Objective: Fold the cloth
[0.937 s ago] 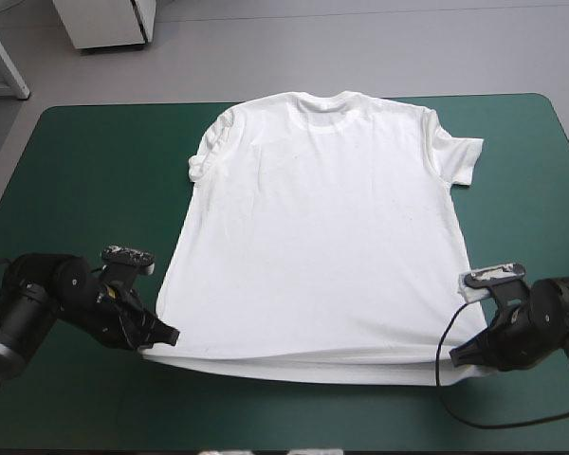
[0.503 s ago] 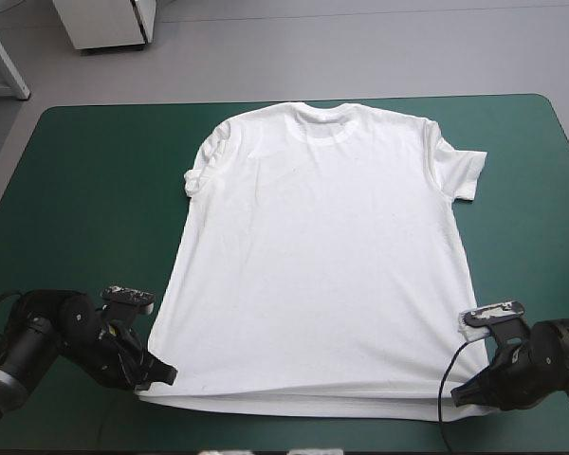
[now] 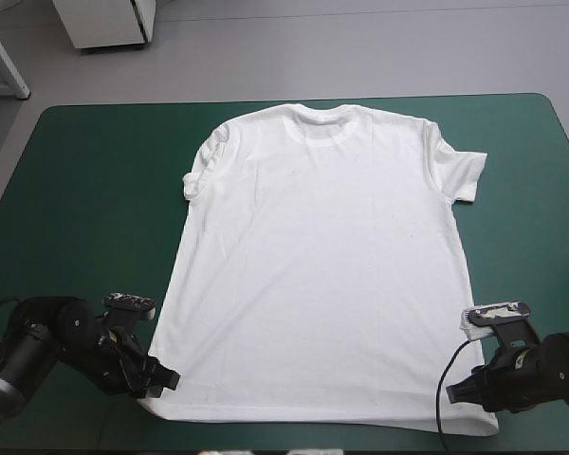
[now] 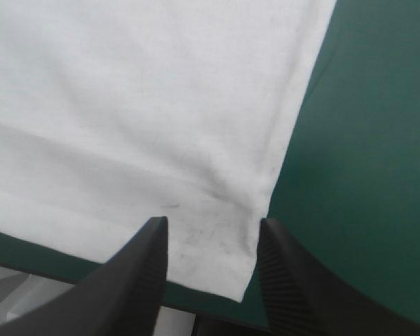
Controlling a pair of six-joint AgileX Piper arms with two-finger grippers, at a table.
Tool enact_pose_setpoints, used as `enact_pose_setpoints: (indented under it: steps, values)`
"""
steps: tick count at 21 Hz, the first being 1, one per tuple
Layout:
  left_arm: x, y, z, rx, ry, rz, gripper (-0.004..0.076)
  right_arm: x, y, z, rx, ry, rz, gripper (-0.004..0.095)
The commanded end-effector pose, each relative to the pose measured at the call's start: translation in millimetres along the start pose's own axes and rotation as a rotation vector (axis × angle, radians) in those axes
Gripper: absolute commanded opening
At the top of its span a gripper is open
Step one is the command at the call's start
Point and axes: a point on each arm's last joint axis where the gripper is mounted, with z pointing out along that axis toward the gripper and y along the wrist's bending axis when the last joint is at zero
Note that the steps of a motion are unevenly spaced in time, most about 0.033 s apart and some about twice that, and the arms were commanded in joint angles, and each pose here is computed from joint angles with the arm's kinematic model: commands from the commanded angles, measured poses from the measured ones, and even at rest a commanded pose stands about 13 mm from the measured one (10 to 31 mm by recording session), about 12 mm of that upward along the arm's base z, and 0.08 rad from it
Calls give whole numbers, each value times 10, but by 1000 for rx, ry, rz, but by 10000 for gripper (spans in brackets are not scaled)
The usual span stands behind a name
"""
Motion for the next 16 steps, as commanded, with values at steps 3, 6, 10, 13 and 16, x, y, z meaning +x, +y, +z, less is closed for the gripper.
enact_pose_setpoints:
  steps: [3, 6, 10, 13, 16]
  values:
    - [-150, -184, -679, 14, -275, 43, 377, -197, -29, -430, 78, -148, 10, 540]
    - [-495, -151, -1036, -99, -495, 41, 377, -445, -113, -623, 181, -193, 11, 540]
    - [-1187, -71, -1032, -170, -456, 53, 377, -967, -178, -609, 220, -133, 13, 536]
    - [-1611, -5, -949, -194, -467, 67, 377, -1371, -204, -568, 223, -126, 0, 536]
    - [-2047, 149, -750, -194, -420, 56, 377, -1819, -234, -496, 224, -145, -11, 525]
